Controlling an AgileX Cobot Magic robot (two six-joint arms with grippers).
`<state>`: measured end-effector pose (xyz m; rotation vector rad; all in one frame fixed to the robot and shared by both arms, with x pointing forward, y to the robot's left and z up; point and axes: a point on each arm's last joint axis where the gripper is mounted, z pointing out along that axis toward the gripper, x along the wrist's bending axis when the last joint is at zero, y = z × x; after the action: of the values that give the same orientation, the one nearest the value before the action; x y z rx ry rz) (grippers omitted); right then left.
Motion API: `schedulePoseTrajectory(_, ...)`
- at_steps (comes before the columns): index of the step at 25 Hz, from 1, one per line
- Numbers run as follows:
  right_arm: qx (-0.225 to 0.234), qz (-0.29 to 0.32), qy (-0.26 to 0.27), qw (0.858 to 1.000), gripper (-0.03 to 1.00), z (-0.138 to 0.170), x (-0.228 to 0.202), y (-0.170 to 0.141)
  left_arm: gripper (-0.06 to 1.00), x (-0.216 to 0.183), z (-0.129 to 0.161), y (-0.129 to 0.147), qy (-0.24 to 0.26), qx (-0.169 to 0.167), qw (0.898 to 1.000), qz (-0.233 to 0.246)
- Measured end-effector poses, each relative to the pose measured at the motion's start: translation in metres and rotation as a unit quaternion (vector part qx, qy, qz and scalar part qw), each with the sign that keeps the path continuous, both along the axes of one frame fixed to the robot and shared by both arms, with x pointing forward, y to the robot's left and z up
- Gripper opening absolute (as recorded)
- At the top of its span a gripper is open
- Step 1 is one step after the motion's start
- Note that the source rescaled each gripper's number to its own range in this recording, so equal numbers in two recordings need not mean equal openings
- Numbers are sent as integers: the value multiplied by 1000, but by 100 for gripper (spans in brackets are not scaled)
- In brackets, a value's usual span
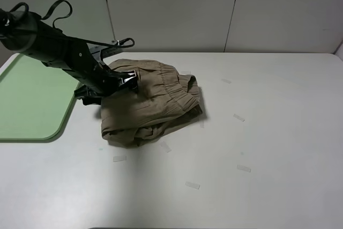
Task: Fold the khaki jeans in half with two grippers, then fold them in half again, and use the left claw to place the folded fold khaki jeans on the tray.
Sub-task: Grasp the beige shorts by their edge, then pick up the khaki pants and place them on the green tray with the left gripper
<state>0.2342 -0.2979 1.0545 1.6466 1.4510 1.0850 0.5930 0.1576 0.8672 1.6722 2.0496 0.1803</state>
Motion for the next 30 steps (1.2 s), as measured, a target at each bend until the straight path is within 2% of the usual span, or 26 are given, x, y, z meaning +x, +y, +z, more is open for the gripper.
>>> schedulePoseTrajectory(6, 1, 0, 0, 1000, 100, 0, 0, 0, 99, 1, -2, -8, -15, -14, 1000, 9)
schedulePoseTrajectory(8, 1, 1, 0, 1000, 100, 0, 0, 0, 93, 1, -2, -8, -14, -13, 1000, 8)
schedulePoseTrajectory(10, 1, 1, 0, 1000, 100, 0, 0, 0, 79, 0, -3, -8, -8, -11, 1000, 8)
schedulePoseTrajectory(18, 1, 1, 0, 1000, 100, 0, 0, 0, 13, -3, -6, -6, 14, -3, 1000, 6)
schedulePoseTrajectory(19, 1, 1, 0, 1000, 100, 0, 0, 0, 7, -4, -6, -6, 14, -2, 1000, 3)
schedulePoseTrajectory(24, 1, 1, 0, 1000, 100, 0, 0, 0, 6, -6, 4, -1, 29, 11, 999, -12)
schedulePoseTrajectory(30, 1, 1, 0, 1000, 100, 0, 0, 0, 6, -10, 38, 27, 46, 43, 998, -28)
